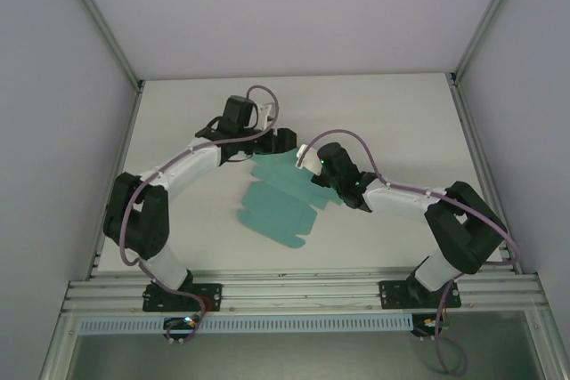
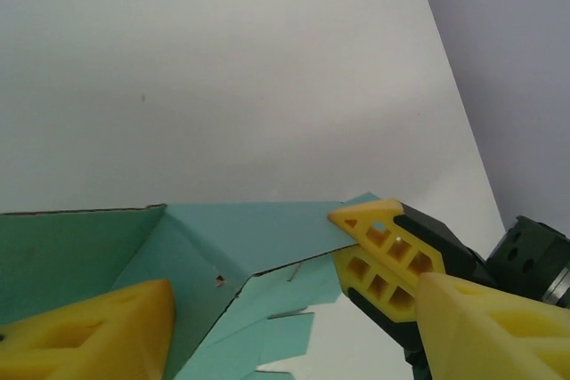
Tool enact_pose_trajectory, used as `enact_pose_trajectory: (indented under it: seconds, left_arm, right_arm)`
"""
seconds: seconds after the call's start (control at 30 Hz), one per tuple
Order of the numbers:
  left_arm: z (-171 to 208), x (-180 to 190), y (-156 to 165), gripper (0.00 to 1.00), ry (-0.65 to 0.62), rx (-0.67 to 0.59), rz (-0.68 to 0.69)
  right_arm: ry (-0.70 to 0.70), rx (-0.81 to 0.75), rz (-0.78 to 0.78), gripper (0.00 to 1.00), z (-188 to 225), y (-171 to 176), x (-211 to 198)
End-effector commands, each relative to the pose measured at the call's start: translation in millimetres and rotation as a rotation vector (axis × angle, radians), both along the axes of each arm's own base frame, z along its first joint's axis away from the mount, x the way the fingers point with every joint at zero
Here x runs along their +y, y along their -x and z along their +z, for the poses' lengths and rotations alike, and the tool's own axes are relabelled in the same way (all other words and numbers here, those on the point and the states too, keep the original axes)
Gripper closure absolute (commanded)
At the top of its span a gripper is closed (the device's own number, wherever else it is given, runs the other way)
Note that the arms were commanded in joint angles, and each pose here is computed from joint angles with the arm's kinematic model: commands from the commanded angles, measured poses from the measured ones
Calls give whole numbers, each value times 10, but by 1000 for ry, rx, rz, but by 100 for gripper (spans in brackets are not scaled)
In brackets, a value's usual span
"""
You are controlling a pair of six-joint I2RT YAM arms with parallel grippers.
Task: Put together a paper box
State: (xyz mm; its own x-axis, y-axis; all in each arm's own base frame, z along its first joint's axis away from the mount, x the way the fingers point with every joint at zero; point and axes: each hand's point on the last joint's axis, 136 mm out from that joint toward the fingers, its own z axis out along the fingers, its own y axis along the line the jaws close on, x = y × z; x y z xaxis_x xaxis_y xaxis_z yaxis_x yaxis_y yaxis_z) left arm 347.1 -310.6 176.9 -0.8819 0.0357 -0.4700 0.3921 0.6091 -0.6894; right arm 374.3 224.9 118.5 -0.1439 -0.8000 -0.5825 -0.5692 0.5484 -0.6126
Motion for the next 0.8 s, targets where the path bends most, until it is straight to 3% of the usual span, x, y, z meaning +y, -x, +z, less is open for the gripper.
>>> enact_pose_trajectory:
  seconds: [0.0, 0.17, 0.3, 0.43, 0.77]
  left_arm:
    - [40, -119, 5, 30, 77, 24, -28]
    - [23, -220, -16, 36, 116, 50, -34]
    - [-67, -209, -83, 43, 73, 54, 3]
    - [-145, -107, -143, 55, -15, 29, 80]
    - [-172, -36, -122, 71, -25, 34, 124]
  right_arm:
    - [-58, -56, 40, 100, 216, -15, 143]
    - [-73, -79, 70, 100, 279, -2, 215]
    - [-57, -97, 101, 100, 284, 34, 254]
    - [-51, -105, 100, 100, 286, 50, 235]
    - [-67, -110, 108, 100, 317, 114, 208]
